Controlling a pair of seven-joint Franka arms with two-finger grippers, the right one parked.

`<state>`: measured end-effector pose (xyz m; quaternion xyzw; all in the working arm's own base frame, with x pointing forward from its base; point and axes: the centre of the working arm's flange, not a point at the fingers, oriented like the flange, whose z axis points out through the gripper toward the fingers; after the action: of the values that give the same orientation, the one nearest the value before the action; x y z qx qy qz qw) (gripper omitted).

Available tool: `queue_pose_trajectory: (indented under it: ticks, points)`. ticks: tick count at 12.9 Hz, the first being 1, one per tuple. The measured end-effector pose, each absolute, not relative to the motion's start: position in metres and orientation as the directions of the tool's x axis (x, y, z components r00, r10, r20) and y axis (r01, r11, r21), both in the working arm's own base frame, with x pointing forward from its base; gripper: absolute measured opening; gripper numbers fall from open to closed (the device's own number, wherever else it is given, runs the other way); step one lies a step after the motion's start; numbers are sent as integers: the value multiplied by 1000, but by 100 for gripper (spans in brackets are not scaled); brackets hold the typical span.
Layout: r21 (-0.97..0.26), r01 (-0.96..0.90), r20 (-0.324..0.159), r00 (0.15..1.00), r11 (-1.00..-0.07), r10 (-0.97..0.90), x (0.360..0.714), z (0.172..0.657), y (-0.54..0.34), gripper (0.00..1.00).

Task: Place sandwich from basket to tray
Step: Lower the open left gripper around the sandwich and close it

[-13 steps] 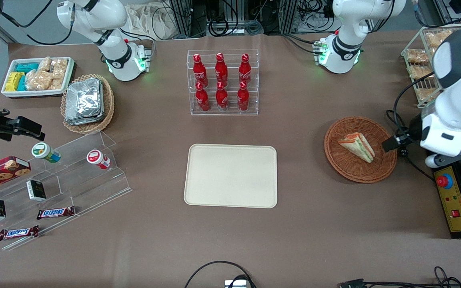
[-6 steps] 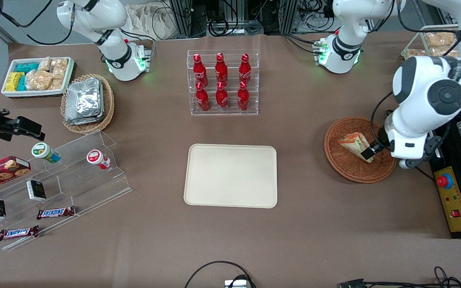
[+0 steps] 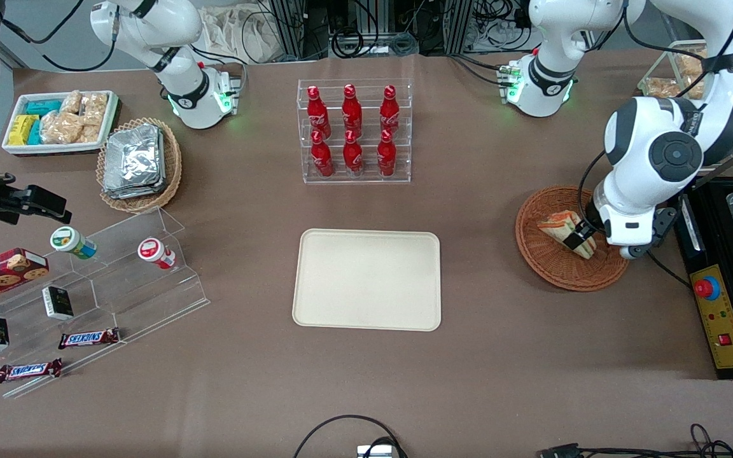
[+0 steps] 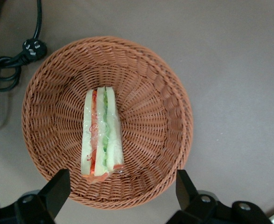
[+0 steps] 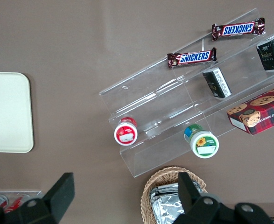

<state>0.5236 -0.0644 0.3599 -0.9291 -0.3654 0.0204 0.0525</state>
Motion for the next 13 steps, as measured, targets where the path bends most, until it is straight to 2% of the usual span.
queue_pose_trajectory:
  ticks: [3, 13]
  points:
    - [-114, 683, -2, 726, -721, 688, 514, 346, -60, 100]
    - [-40, 721, 35, 693, -692, 720, 477, 282, -42, 100]
